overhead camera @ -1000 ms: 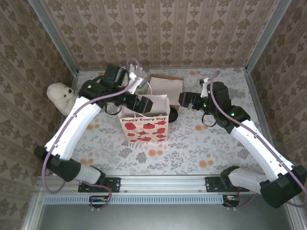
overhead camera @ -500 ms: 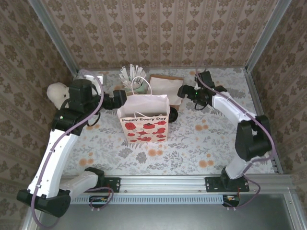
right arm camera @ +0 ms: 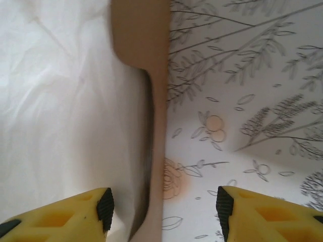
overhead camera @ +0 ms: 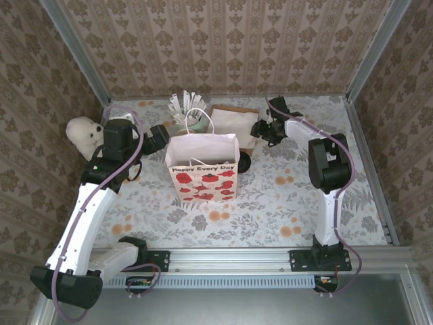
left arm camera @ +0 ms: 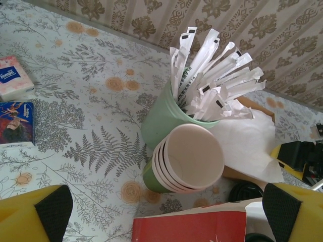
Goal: Pack the takeout coffee
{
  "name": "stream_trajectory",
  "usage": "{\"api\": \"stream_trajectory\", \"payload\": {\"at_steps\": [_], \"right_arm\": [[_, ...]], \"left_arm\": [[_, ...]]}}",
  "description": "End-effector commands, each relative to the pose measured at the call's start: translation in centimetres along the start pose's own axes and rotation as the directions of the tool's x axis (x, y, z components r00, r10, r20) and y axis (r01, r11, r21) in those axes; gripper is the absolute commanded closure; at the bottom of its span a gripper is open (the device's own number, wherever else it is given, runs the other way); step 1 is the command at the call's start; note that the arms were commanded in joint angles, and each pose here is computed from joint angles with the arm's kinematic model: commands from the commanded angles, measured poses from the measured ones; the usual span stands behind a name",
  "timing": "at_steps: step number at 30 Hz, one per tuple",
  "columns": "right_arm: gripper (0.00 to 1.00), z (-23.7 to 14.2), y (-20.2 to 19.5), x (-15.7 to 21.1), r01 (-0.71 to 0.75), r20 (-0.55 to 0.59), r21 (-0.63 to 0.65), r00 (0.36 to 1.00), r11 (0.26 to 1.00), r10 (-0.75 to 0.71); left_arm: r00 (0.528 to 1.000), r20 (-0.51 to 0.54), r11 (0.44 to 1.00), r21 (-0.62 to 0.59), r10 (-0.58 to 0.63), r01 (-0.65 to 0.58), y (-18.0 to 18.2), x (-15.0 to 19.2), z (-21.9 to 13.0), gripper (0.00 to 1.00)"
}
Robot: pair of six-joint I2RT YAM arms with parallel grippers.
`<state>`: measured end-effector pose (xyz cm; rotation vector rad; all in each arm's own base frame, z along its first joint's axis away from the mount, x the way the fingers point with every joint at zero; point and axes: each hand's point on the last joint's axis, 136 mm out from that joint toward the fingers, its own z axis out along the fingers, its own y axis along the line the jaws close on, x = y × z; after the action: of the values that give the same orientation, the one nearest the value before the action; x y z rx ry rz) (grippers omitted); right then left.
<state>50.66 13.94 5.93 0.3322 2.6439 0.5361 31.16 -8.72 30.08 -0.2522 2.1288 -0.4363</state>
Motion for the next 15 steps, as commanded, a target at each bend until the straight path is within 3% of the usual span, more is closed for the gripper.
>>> {"api": "stream_trajectory", "payload": {"at_steps": [1, 7, 12, 15], "right_arm": [[0.41, -0.3, 2.5, -0.7, 0.053, -0.012, -0.105, 0.998, 0.993, -0.054], [0.46, 0.2, 3.6, -0.8, 0.057, -0.030, -0.154, 0.998, 0.986, -0.062], [0.57, -0.1, 4.1, -1.1, 0.069, -0.020, -0.175, 0.997, 0.982, -0.073], [0.71, -0.2, 4.1, -1.3, 0.076, -0.010, -0.169, 0.997, 0.983, -0.079]], "left_arm": [[0.999, 0.031, 1.000, -0.004, -0.018, 0.018, 0.2, -0.9, -0.1, 0.00], [1.000, -0.005, 1.000, -0.020, 0.006, -0.006, 0.3, -0.8, 0.1, 0.00], [1.000, -0.011, 1.000, -0.019, -0.002, 0.002, 0.4, -0.4, 0.3, 0.00], [1.000, -0.018, 1.000, -0.016, 0.001, -0.001, 0.4, -0.3, 0.3, 0.00]]}}
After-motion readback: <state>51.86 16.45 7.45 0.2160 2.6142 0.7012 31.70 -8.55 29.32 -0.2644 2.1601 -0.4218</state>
